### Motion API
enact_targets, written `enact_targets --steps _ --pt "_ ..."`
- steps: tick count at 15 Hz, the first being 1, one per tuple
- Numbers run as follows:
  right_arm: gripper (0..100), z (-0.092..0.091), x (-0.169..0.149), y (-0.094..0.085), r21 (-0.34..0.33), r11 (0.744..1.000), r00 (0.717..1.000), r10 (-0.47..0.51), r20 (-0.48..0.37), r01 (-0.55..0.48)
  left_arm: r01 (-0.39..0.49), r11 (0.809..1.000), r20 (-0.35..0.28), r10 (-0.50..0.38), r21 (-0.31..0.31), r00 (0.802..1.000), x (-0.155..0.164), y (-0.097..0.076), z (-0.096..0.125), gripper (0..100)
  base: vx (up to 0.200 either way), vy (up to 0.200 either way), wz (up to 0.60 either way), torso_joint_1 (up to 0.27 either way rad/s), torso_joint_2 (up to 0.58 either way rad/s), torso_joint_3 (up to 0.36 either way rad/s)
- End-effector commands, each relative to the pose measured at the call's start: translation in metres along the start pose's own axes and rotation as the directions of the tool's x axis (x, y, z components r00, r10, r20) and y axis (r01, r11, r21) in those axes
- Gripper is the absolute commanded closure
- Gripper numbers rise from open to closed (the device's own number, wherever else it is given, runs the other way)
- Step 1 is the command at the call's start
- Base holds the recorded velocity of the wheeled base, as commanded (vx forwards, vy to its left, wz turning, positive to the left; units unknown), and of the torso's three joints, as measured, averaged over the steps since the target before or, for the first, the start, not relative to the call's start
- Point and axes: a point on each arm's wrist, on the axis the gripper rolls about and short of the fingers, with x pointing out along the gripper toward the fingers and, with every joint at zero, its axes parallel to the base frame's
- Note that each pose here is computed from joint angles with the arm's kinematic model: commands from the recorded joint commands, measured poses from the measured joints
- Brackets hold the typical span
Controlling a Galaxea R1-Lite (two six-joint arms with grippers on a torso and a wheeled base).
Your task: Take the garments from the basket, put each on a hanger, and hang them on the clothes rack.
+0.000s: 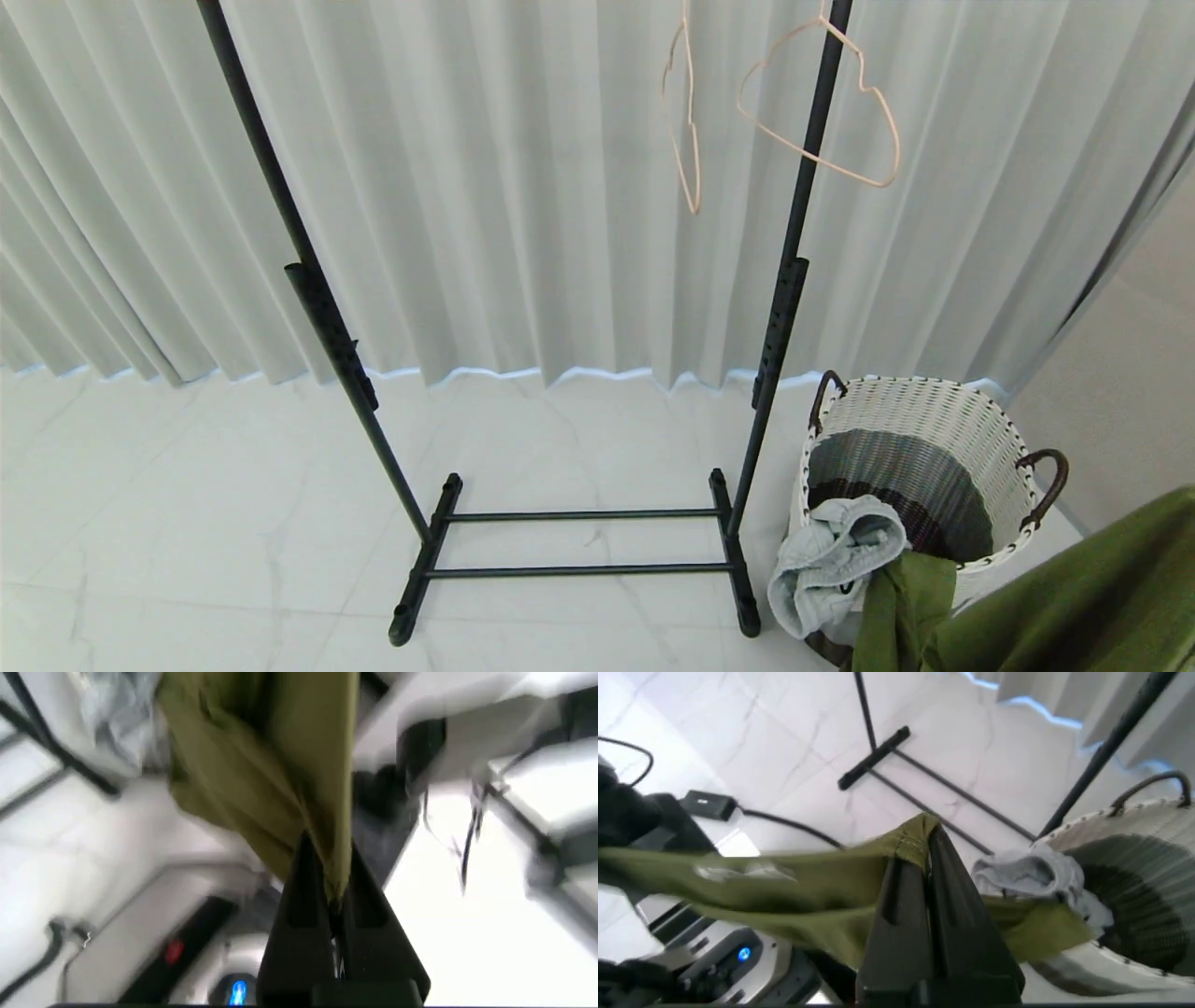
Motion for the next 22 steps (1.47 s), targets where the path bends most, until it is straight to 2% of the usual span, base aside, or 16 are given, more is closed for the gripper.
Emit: enact_targets --steps 1,6,10,12,13,15,16,17,19,22 --pt "100 0.004 0.020 -0.008 0.012 1.000 0.999 0.002 -0.032 -0.002 -0.139 0.990 -0.014 0.139 -0.034 0.990 0.012 0.031 -0.004 100 0.000 0.000 0.00 0.000 0.00 0.000" --pt "100 0.005 0.031 -0.013 0.007 1.000 1.000 0.000 -0.015 0.000 -0.277 0.958 -0.029 0.275 -0.077 0.961 0.034 0.058 0.001 100 0.000 0.000 0.00 0.000 0.00 0.000" --pt "100 0.002 0.032 -0.013 0.010 1.000 1.000 0.002 -0.025 -0.002 -0.319 0.942 -0.026 0.318 -0.101 0.948 0.037 0.072 0.005 100 0.000 0.000 0.00 0.000 0.00 0.000" --pt "100 0.002 0.033 -0.013 0.010 1.000 1.000 0.002 -0.025 -0.002 -0.359 0.925 -0.007 0.361 -0.129 0.933 0.036 0.083 0.012 100 0.000 0.000 0.00 0.000 0.00 0.000" --pt "100 0.002 0.034 -0.014 0.006 1.000 1.000 0.000 -0.014 0.000 -0.400 0.906 0.006 0.405 -0.140 0.914 0.035 0.091 0.015 100 0.000 0.000 0.00 0.000 0.00 0.000" --pt "100 0.004 0.042 -0.017 -0.004 1.000 1.000 0.000 0.013 0.000 -0.504 0.852 0.032 0.513 -0.143 0.858 0.034 0.112 0.023 100 0.000 0.000 0.00 0.000 0.00 0.000" --pt "100 0.006 0.048 -0.020 -0.008 1.000 1.000 0.000 0.022 0.000 -0.520 0.838 0.062 0.535 -0.164 0.843 0.030 0.119 0.032 100 0.000 0.000 0.00 0.000 0.00 0.000" --pt "100 0.010 0.053 -0.022 -0.014 1.000 0.999 0.000 0.039 0.001 -0.522 0.835 0.101 0.542 -0.171 0.834 0.023 0.123 0.045 100 0.000 0.000 0.00 0.000 0.00 0.000" --pt "100 0.019 0.065 -0.027 -0.033 0.999 0.996 -0.001 0.087 0.004 -0.546 0.826 0.171 0.563 -0.139 0.808 0.008 0.132 0.067 100 0.000 0.000 0.00 0.000 0.00 0.000" --pt "100 0.040 0.076 -0.033 -0.052 0.999 0.990 0.000 0.142 0.008 -0.604 0.787 0.260 0.613 -0.123 0.746 -0.012 0.149 0.099 100 0.000 0.000 0.00 0.000 0.00 0.000"
